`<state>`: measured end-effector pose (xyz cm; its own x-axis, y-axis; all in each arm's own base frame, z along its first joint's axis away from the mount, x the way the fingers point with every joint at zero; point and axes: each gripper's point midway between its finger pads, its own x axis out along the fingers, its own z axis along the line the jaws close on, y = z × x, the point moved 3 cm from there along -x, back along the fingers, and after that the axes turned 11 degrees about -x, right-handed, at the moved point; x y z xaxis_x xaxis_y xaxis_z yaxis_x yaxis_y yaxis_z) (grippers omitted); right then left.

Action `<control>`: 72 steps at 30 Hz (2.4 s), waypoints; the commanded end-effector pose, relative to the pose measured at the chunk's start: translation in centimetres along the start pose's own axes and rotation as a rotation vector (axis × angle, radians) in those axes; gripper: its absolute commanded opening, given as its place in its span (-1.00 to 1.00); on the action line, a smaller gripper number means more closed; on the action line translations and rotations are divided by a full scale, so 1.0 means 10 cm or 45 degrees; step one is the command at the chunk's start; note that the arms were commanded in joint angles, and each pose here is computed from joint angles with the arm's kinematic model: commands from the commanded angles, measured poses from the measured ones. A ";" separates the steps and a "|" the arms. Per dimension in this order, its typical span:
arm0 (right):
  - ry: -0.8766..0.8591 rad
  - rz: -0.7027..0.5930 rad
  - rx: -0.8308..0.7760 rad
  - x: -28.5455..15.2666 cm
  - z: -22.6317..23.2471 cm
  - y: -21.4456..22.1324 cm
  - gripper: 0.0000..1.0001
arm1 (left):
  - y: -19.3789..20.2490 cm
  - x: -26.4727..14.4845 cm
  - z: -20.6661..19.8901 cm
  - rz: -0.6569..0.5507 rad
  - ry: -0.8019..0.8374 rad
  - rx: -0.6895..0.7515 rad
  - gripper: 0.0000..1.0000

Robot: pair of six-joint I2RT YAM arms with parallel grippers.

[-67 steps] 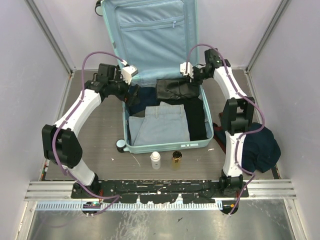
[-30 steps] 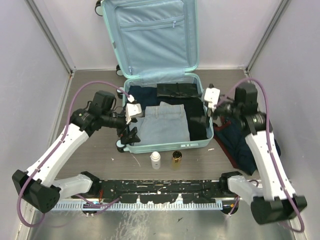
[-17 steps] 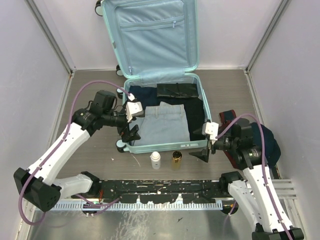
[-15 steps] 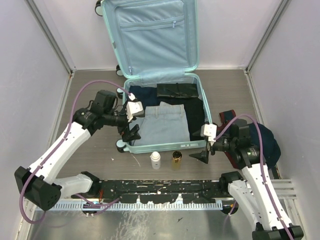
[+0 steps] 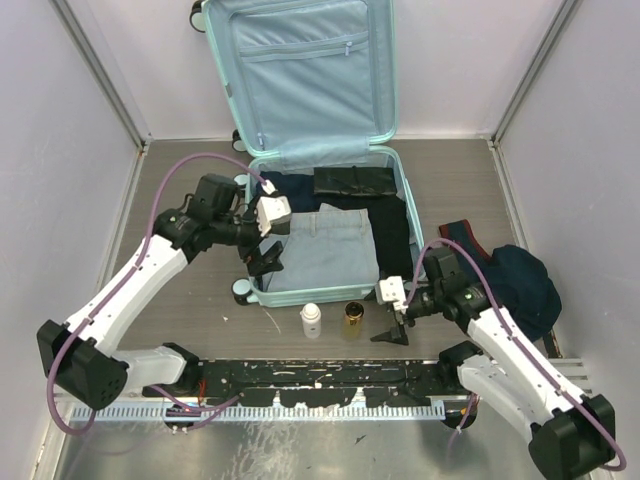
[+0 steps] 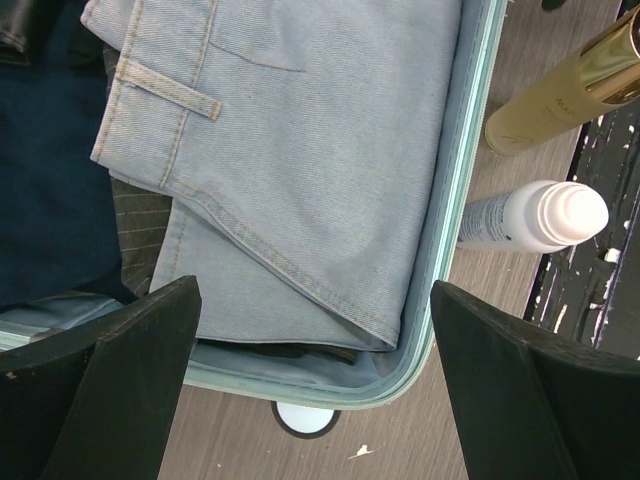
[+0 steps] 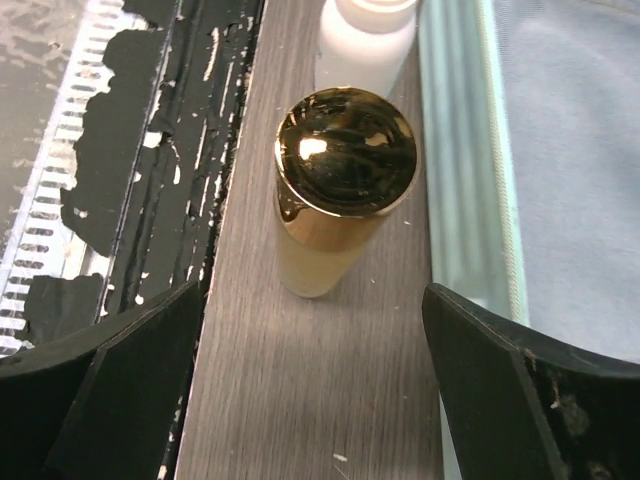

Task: Pack the luggage

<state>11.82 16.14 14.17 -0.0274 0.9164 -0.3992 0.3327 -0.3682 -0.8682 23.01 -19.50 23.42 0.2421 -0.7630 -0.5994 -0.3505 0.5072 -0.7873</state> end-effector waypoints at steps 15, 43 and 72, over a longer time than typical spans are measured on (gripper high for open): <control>-0.029 -0.151 -0.040 0.57 -0.15 -0.02 0.70 | -0.17 -0.08 0.06 0.002 -0.027 0.110 0.99; 0.356 0.250 0.476 -0.23 -1.03 -1.22 -0.99 | -0.35 -0.07 0.15 -0.094 -0.076 0.033 0.98; 0.617 0.924 1.399 -0.73 -2.08 0.64 -0.26 | 0.07 0.04 -0.05 -0.094 0.045 -0.115 0.99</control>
<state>32.58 10.41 15.74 0.1514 0.3640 -0.9190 -0.7707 -0.5387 -0.3403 23.62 -19.51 20.89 0.2369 -0.7605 -0.6046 -0.4689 0.4555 -0.7567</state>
